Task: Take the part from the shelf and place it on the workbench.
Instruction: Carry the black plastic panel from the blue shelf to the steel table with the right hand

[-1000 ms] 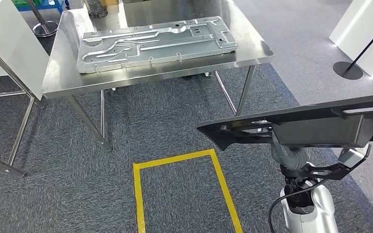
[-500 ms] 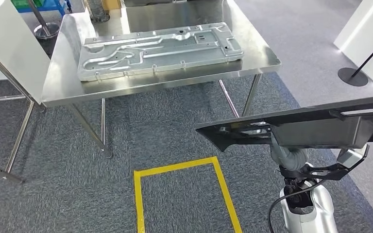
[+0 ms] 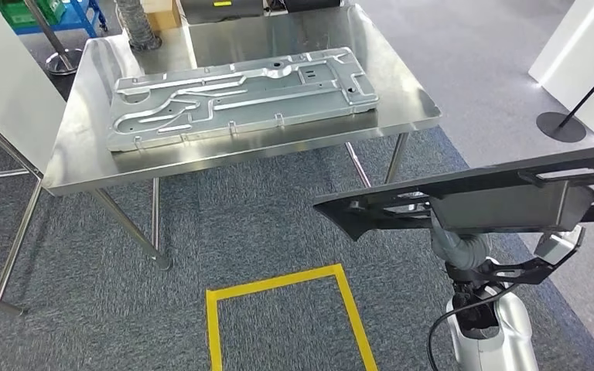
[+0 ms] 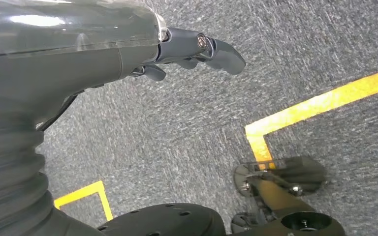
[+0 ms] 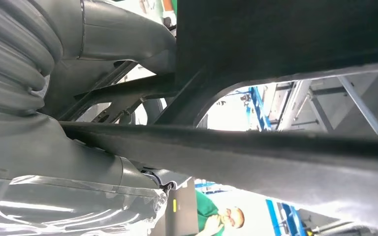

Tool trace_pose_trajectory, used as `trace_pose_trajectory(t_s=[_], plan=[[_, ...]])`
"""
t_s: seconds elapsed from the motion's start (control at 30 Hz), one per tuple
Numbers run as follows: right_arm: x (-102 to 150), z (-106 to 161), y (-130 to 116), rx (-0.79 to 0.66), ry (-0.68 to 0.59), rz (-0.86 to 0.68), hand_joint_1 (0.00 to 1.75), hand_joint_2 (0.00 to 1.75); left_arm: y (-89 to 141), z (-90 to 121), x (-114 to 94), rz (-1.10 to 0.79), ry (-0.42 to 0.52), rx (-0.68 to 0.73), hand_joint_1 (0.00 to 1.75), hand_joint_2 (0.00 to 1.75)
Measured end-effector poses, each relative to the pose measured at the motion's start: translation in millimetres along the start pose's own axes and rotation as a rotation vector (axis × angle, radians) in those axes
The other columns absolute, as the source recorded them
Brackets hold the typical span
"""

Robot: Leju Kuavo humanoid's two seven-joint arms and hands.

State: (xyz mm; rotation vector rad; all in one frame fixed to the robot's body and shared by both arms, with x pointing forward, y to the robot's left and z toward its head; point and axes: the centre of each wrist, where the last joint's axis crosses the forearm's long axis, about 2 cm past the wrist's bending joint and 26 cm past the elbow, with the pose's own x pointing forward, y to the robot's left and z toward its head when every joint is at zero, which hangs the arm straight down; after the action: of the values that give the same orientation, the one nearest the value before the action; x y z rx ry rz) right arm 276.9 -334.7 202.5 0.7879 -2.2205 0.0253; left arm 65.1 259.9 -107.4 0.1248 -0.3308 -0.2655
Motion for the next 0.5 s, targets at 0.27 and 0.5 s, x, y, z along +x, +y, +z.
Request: trace_pose_trajectory(t_s=[0.27, 0.5], plan=[[0.1, -3.8, -1.7, 0.005, -0.005, 0.002, 1.31, 1.75, -3.0, 0.5, 0.7, 0.006, 0.003, -0.004, 0.0, 1.75], [-1.7, -2.1, -3.0, -0.002, 0.004, 0.0, 1.31, 1.75, -4.1, 0.9, -0.4, 0.008, 0.006, -0.006, 0.0, 1.75]])
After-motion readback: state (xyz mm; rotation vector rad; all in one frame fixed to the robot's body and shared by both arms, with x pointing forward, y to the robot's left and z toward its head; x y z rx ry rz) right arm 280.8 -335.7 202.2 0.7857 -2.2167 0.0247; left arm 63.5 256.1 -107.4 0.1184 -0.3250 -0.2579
